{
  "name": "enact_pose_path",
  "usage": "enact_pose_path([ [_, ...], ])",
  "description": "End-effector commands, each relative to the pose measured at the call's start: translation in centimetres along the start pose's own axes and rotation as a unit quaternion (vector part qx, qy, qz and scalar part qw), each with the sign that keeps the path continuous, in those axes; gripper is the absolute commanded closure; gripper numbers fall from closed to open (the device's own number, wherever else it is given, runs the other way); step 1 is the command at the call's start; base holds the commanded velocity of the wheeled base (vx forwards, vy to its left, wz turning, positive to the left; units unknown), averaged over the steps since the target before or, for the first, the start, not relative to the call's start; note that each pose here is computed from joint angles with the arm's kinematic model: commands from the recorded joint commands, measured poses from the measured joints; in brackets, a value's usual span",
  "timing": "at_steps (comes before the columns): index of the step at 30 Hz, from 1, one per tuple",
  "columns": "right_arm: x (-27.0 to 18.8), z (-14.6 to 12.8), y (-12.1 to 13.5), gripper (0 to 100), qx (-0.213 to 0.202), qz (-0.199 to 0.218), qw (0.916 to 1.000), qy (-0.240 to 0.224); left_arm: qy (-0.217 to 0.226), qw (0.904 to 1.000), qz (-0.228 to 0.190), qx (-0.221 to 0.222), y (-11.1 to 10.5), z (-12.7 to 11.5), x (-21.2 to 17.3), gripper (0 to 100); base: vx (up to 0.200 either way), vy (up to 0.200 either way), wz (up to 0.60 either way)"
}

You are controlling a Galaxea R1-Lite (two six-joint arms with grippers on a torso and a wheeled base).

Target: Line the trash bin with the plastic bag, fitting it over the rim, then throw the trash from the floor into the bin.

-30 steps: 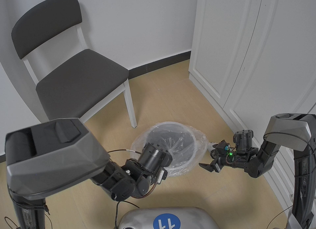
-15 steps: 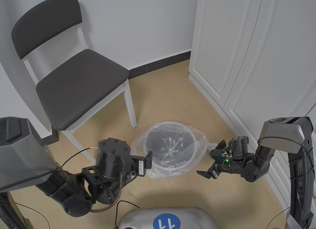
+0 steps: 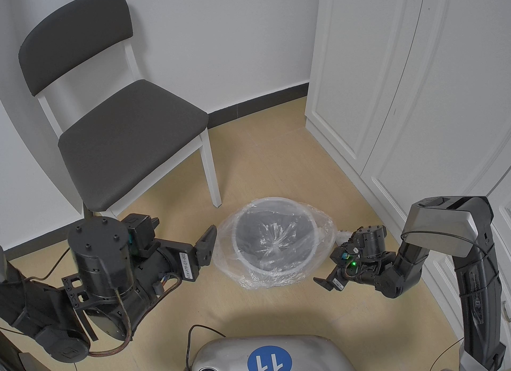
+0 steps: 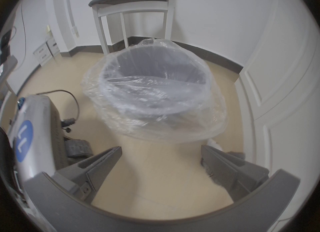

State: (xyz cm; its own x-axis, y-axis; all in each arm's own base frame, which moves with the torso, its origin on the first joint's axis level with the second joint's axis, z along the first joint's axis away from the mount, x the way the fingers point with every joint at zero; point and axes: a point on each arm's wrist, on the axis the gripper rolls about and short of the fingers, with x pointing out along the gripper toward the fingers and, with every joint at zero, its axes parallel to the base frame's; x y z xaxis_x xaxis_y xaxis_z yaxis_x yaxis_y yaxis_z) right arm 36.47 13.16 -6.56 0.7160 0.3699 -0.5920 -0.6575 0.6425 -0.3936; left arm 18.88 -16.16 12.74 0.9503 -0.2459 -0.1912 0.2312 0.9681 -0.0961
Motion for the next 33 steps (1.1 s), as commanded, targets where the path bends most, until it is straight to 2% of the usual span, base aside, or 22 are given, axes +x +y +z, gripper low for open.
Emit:
enact_pose_path([
  [1, 1.9, 0.8, -0.5, 0, -0.058, -0.034, 0.9977, 0.004, -0.015, 0.9997, 0.004, 0.017, 0.9, 0.5, -1.7, 0, 0.000, 0.000, 0.00],
  [6, 2.5, 2.6, 1.4, 0, -0.087, -0.003, 0.9961, 0.018, -0.020, 0.9991, 0.028, 0.023, 1.4, 0.5, -2.4, 0, 0.000, 0.000, 0.00],
  [11, 3.1, 4.2, 2.9, 0, -0.101, 0.025, 0.9940, 0.035, -0.037, 0.9987, 0.029, 0.020, 1.7, 1.2, -3.2, 0, 0.000, 0.000, 0.00],
  [16, 3.4, 4.9, 3.3, 0, -0.107, 0.016, 0.9919, 0.066, -0.042, 0.9985, 0.029, 0.021, 1.8, 1.4, -3.4, 0, 0.000, 0.000, 0.00],
  [17, 3.4, 4.9, 3.3, 100, -0.107, 0.010, 0.9915, 0.074, -0.044, 0.9984, 0.028, 0.021, 1.8, 1.5, -3.5, 0, 0.000, 0.000, 0.00],
  [25, 3.3, 4.7, 2.8, 100, -0.090, 0.001, 0.9928, 0.079, -0.044, 0.9984, 0.029, 0.020, 1.8, 1.5, -3.5, 0, 0.000, 0.000, 0.00],
  [33, 2.8, 2.8, 0.7, 100, -0.077, -0.012, 0.9916, 0.104, -0.041, 0.9984, 0.032, 0.021, 2.0, 1.4, -3.4, 0, 0.000, 0.000, 0.00],
])
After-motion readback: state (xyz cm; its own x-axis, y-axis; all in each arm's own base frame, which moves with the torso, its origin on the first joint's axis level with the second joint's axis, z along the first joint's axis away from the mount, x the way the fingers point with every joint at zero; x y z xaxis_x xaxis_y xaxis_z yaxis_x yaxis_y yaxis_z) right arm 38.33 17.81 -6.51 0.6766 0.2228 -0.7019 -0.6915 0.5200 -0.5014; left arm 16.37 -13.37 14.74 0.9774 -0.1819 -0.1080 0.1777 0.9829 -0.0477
